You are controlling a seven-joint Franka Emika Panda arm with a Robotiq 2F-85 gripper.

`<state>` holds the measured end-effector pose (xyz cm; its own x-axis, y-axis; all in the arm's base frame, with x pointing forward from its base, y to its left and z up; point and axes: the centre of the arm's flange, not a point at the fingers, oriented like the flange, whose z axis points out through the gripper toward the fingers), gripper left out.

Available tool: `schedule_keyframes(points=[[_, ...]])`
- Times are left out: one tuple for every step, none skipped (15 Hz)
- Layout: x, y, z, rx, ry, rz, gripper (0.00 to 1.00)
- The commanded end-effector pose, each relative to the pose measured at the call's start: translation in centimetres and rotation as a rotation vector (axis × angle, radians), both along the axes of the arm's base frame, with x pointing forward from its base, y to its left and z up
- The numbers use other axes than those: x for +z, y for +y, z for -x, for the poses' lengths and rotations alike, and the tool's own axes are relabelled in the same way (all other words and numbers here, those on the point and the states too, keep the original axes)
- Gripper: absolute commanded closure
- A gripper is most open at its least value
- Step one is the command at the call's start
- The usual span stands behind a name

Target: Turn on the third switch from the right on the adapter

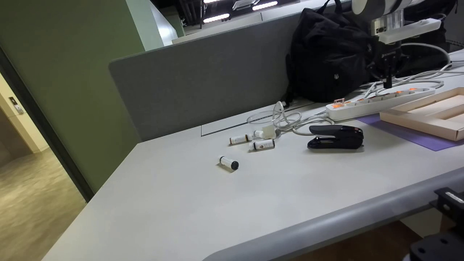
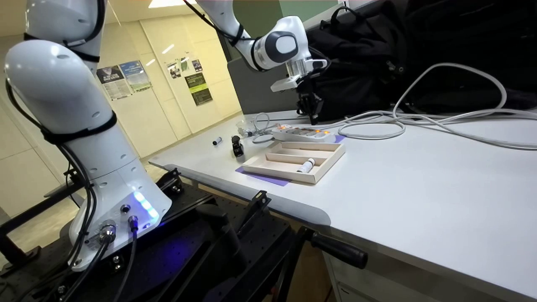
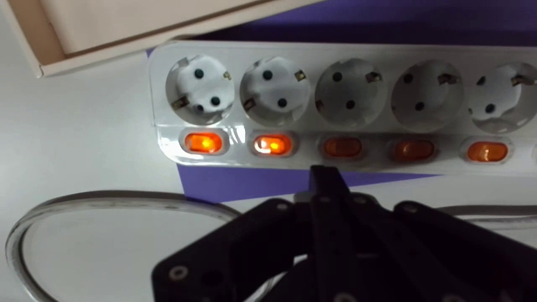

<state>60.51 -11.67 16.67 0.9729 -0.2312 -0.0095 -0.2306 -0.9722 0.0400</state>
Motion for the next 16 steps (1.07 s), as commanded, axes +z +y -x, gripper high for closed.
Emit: schedule_keyframes(points=[[-0.3,0.5,-0.5,-0.021,0.058,-0.001,1.00],[-0.5,0.7,-0.3,-0.021,0.066,-0.002,1.00],[-0.7,0.8,-0.2,-0.019,0.069,-0.001,1.00],[-1.0,0.8,-0.1,-0.018,0.062,0.001,1.00],[-1.5,0.8,-0.1,-0.018,0.061,0.000,1.00],[-2.0,0.8,0.0,-0.017,0.063,0.001,1.00],[-2.6,0.8,0.0,-0.017,0.064,0.001,1.00],[-2.8,0.7,0.0,-0.014,0.061,0.001,1.00],[-3.0,0.7,0.0,-0.011,0.061,-0.001,1.00],[-3.3,0.6,-0.1,-0.010,0.062,0.001,1.00],[-3.5,0.6,-0.2,-0.011,0.069,0.001,1.00],[-4.0,0.5,-0.2,-0.013,0.083,0.000,1.00],[-4.3,0.4,-0.2,-0.014,0.098,-0.001,1.00],[-4.9,0.2,-0.2,-0.018,0.125,-0.009,1.00],[-5.4,0.0,-0.3,-0.021,0.153,-0.025,1.00],[-5.7,-0.1,-0.5,-0.027,0.186,-0.046,1.00]])
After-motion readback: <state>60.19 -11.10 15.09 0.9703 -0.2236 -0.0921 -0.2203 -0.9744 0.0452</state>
